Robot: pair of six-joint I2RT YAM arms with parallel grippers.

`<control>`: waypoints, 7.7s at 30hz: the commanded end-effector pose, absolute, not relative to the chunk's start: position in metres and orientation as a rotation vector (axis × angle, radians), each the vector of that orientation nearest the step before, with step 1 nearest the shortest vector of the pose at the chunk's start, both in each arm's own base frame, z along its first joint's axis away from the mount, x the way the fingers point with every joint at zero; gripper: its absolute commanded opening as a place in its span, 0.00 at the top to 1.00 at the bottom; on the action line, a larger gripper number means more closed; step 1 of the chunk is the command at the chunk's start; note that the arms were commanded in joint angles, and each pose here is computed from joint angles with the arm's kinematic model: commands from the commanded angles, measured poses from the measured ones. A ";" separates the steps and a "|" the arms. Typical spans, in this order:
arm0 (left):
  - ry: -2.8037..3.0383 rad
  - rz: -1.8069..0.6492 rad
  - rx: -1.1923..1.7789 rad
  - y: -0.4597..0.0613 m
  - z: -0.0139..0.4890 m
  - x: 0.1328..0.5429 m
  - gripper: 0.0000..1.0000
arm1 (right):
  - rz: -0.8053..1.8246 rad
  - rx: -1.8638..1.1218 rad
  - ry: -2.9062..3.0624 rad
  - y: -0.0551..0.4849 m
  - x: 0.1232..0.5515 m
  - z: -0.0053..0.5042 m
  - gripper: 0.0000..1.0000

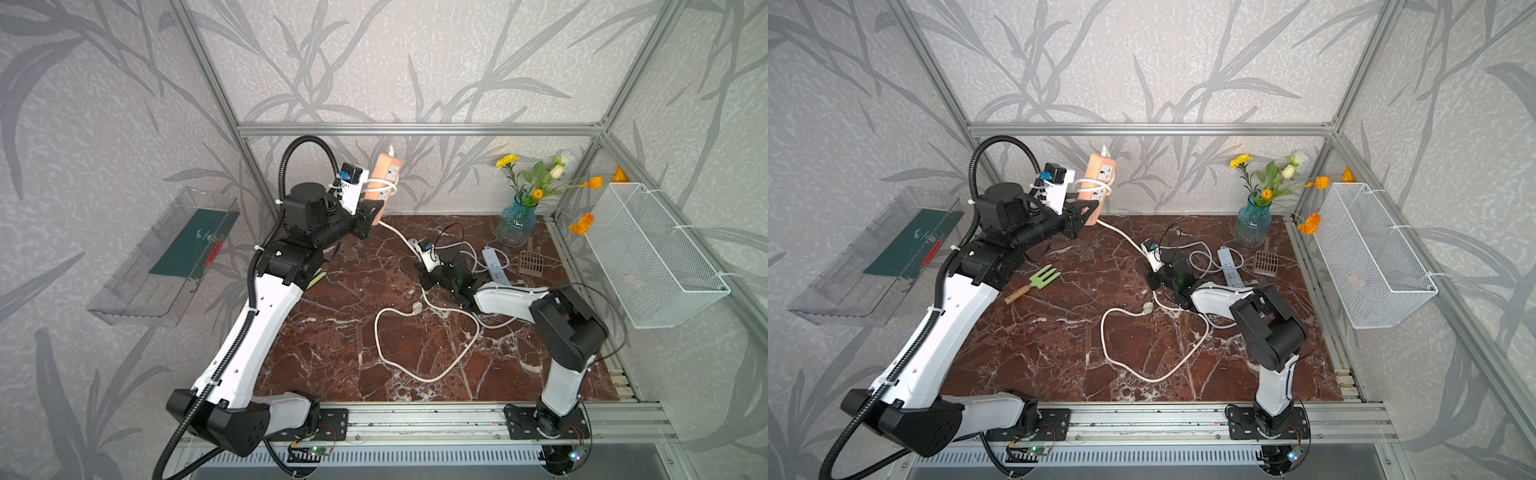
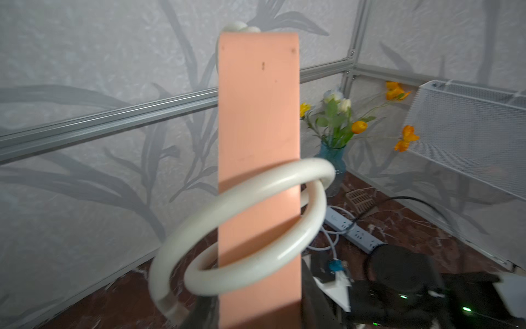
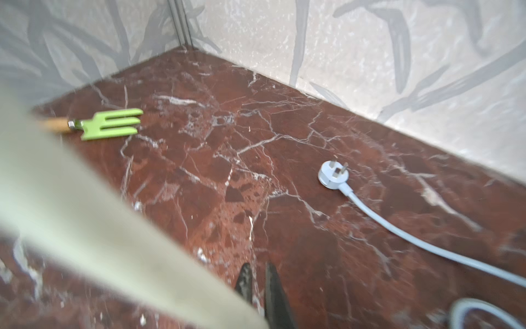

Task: Wrap the cord around the power strip
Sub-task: Wrap the power cord around the power strip.

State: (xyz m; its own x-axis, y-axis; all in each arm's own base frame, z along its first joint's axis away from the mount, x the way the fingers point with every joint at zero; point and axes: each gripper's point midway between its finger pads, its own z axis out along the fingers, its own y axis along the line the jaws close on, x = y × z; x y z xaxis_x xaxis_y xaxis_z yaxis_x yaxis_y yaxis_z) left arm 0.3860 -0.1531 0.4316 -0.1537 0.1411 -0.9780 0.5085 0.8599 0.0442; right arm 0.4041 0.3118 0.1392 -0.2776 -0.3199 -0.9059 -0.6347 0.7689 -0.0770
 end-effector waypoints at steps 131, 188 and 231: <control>1.204 -0.797 0.996 -0.268 0.492 0.267 1.00 | 0.942 -0.688 1.693 0.367 0.473 0.233 0.47; 1.911 0.109 0.583 -0.094 0.364 0.397 1.00 | -0.101 -0.845 1.419 0.267 0.365 0.299 1.00; 1.288 -0.810 0.987 -0.271 0.483 0.250 1.00 | 0.728 -0.451 1.593 0.386 0.527 0.231 0.88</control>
State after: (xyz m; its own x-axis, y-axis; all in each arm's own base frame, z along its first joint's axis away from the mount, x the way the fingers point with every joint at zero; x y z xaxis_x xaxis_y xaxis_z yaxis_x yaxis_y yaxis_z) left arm 0.2996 -0.2500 0.3561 -0.2608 0.2583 -0.9302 0.8132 0.5781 -0.0674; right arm 0.4902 0.3989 0.2910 -0.0112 0.0936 -0.9955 -0.8079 0.5859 0.0642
